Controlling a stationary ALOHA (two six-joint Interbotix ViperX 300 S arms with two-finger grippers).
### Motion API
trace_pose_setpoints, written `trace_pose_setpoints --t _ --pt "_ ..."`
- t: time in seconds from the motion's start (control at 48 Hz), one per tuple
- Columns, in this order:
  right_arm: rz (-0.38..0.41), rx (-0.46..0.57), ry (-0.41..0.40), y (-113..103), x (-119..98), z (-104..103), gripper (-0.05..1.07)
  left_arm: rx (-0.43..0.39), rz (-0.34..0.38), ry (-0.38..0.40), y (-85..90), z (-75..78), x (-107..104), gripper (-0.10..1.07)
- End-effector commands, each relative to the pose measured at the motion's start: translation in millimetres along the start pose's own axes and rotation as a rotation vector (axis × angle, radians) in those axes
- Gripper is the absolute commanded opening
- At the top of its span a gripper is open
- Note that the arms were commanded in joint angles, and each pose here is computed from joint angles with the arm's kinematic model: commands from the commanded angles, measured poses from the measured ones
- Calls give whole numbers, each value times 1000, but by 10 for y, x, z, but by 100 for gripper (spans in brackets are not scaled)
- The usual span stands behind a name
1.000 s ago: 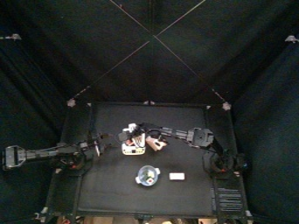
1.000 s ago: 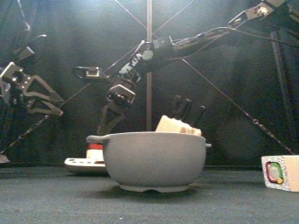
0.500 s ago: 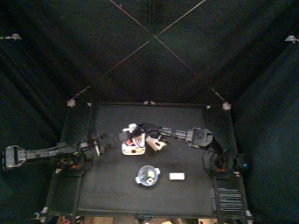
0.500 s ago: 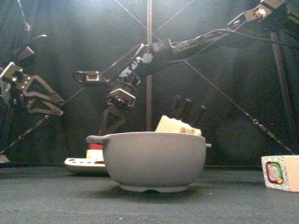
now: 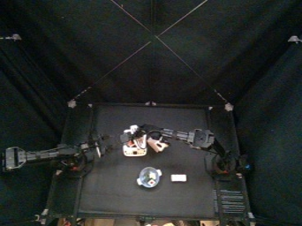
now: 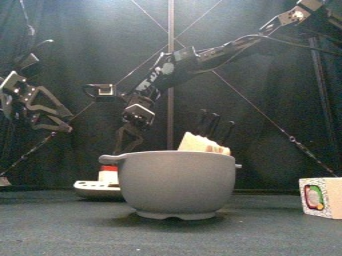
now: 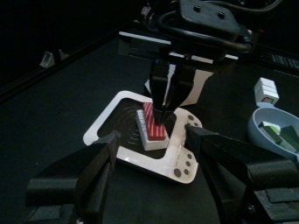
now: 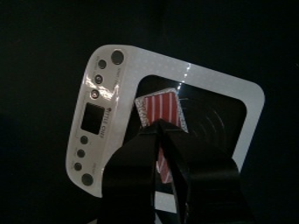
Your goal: Put salmon on rice
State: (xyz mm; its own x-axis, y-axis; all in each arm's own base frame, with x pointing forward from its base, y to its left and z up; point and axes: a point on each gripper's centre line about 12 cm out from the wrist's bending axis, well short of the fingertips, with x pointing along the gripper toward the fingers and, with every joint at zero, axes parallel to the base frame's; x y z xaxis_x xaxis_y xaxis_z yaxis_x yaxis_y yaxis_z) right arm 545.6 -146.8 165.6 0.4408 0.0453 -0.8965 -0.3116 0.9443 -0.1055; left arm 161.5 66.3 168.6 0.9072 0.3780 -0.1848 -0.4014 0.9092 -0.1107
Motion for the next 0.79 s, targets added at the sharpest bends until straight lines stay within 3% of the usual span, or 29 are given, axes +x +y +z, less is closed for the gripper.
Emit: trace_pose_setpoints --t 0.0,0.354,0.542,0.771 --pt "-28 -2 -53 -40 -290 120 50 -1 2 -13 1 43 16 95" --pt "-27 75 -215 -98 -955 276 50 -2 2 -14 0 49 18 95" --pt "-12 104 -224 -108 -969 244 50 1 2 -14 0 49 18 95" --pt "-4 155 -208 -114 -827 183 51 1 2 -16 0 55 20 95"
